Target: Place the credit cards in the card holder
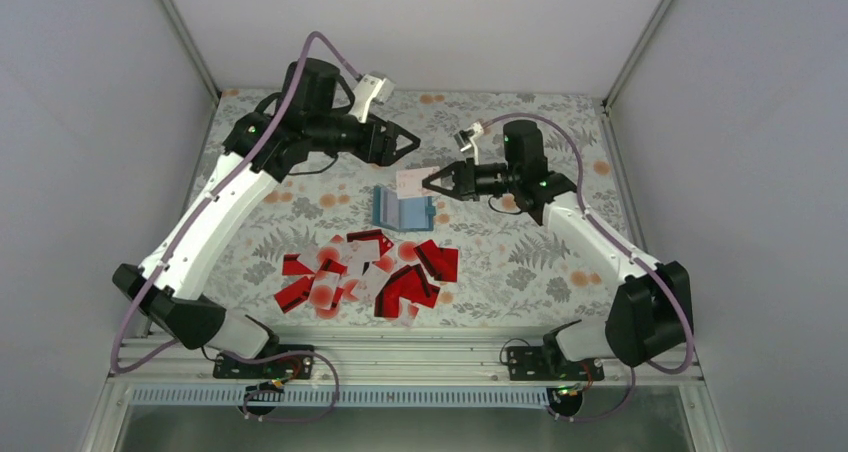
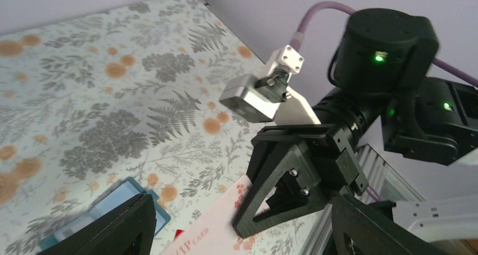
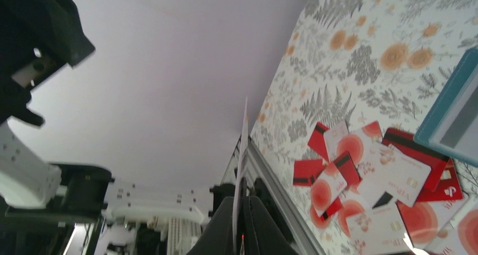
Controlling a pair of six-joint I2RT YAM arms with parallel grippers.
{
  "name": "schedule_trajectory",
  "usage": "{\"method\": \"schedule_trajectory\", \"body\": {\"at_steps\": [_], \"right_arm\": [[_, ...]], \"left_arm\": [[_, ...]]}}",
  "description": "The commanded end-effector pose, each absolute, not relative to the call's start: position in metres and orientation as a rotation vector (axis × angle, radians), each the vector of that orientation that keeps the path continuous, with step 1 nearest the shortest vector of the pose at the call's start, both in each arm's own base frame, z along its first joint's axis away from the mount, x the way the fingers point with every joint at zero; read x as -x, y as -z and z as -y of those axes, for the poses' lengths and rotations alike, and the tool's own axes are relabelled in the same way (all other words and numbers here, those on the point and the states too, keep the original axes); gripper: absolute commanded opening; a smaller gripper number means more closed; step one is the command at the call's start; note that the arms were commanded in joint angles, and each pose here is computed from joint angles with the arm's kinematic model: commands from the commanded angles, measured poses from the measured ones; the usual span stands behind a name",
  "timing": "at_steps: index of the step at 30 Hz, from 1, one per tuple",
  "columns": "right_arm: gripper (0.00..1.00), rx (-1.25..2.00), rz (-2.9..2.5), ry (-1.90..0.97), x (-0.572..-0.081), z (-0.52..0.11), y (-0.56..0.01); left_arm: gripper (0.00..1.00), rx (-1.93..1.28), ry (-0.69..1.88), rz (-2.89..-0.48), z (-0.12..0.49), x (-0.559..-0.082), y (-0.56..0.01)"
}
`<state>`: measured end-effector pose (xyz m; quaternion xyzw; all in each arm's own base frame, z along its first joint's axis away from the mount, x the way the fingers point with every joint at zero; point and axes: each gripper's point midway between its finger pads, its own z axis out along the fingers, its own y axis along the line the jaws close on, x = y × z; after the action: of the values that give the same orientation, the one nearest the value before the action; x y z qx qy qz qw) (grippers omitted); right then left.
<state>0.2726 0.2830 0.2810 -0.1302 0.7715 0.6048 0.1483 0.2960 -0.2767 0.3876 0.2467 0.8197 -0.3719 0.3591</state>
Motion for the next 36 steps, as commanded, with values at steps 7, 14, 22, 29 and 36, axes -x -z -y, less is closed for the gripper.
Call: {"method": "schedule_trajectory", "body": {"at_steps": [7, 14, 22, 29, 36], "right_arm": [[0.04, 0.704, -2.135, -1.914, -0.232, -0.279, -0.288], [0.04, 0.754, -2.107, -1.955, -0.222, -0.274, -0.288], [0.04, 0.76, -2.077, -1.96, -0.232, -0.271, -0.294], [0.04, 0.773, -2.075, -1.979, -0.238, -0.273, -0.295], [0.04, 0.785, -2.067, -1.988, -0.238, -0.273, -0.297]], "left_arm": [[0.74, -0.947, 1.194, -2.1, 0.303, -0.282, -0.356], [0.62, -0.999, 1.338, -2.117, 0.297, -0.275, -0.325], [0.54, -1.048, 1.585, -2.06, 0.295, -0.264, -0.307], [0.47, -1.084, 1.696, -2.013, 0.299, -0.26, -0.308], [0.31, -1.1, 1.773, -1.999, 0.3, -0.256, -0.3]]}}
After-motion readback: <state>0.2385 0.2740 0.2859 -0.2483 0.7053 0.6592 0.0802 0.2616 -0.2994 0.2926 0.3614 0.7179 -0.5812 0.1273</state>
